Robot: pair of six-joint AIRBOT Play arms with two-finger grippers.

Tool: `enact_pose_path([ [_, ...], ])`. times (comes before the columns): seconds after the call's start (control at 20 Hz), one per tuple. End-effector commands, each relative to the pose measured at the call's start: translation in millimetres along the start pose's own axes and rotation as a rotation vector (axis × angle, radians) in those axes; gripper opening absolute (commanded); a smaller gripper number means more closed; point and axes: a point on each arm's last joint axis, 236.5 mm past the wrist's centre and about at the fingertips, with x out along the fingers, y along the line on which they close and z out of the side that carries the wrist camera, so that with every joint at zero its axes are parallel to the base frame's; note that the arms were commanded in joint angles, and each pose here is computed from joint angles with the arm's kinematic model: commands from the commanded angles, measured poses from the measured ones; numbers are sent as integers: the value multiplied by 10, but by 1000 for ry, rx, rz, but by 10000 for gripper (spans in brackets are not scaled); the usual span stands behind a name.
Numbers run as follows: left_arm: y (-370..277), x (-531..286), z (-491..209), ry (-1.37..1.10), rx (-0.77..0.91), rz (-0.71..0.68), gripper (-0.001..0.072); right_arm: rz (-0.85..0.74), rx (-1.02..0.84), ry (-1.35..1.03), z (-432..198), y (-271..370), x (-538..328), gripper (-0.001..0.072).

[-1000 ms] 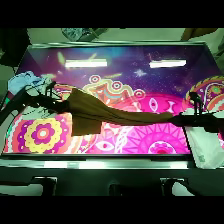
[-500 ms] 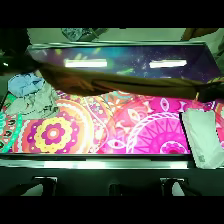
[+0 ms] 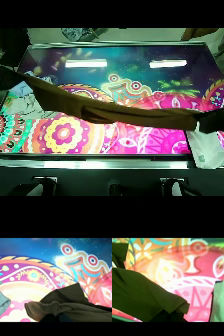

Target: Fold the shirts.

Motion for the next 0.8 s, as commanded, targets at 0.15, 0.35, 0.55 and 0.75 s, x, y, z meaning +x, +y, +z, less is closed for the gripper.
enact_pose_path([
  [0.15,-222,-545,356,-247,22,3,28,82,50,22,-230,549,-370,42],
  [0.35,-507,-1204,621,-393,86,-1,28,-67,-2,-25,-36,456,-863,42],
  [0.55,-755,-1790,634,-524,116,-8,28,-189,-30,-77,107,334,-1171,43],
  [0.75,-578,-1924,449,-502,114,98,28,-214,-19,-15,-44,301,-1216,44],
])
